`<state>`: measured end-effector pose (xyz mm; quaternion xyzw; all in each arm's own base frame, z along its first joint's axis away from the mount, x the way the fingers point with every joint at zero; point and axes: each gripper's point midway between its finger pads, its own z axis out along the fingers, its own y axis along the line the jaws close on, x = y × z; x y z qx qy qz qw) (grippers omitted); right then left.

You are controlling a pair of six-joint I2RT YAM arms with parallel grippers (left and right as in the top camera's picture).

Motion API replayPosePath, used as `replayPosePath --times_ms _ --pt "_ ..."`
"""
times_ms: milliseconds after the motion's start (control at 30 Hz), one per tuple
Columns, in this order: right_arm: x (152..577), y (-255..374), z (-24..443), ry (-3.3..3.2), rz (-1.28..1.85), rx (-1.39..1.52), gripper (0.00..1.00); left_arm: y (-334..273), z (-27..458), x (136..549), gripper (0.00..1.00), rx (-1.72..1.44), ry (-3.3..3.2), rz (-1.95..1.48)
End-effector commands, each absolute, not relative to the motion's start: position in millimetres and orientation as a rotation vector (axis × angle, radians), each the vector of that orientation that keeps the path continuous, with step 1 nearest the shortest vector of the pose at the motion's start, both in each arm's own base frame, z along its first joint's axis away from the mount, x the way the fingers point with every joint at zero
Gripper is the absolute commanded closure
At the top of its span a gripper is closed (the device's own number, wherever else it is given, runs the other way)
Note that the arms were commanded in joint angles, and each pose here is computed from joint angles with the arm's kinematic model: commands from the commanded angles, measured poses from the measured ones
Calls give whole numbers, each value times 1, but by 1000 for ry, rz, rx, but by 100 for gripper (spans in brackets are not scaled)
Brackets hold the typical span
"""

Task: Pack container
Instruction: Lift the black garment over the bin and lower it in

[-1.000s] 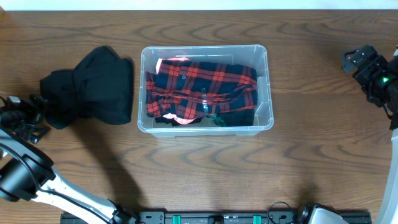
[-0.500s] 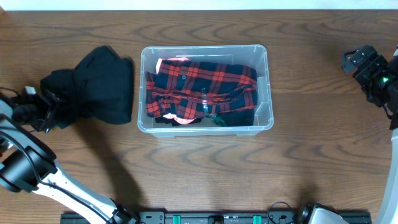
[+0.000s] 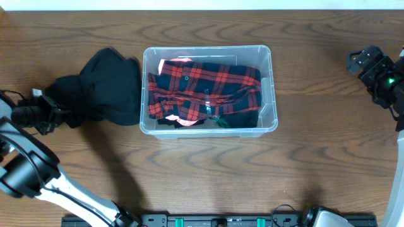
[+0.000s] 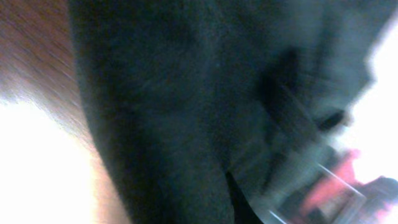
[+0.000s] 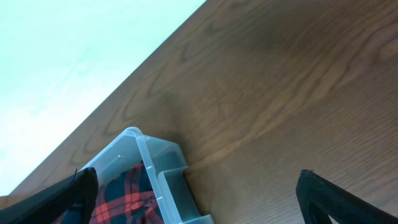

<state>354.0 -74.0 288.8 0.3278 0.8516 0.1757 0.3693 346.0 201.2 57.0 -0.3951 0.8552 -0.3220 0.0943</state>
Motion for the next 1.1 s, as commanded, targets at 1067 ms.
replayPosePath --times_ms 1067 --pt "353 -77 289 2183 444 842 1 -172 449 352 94 20 1989 -858"
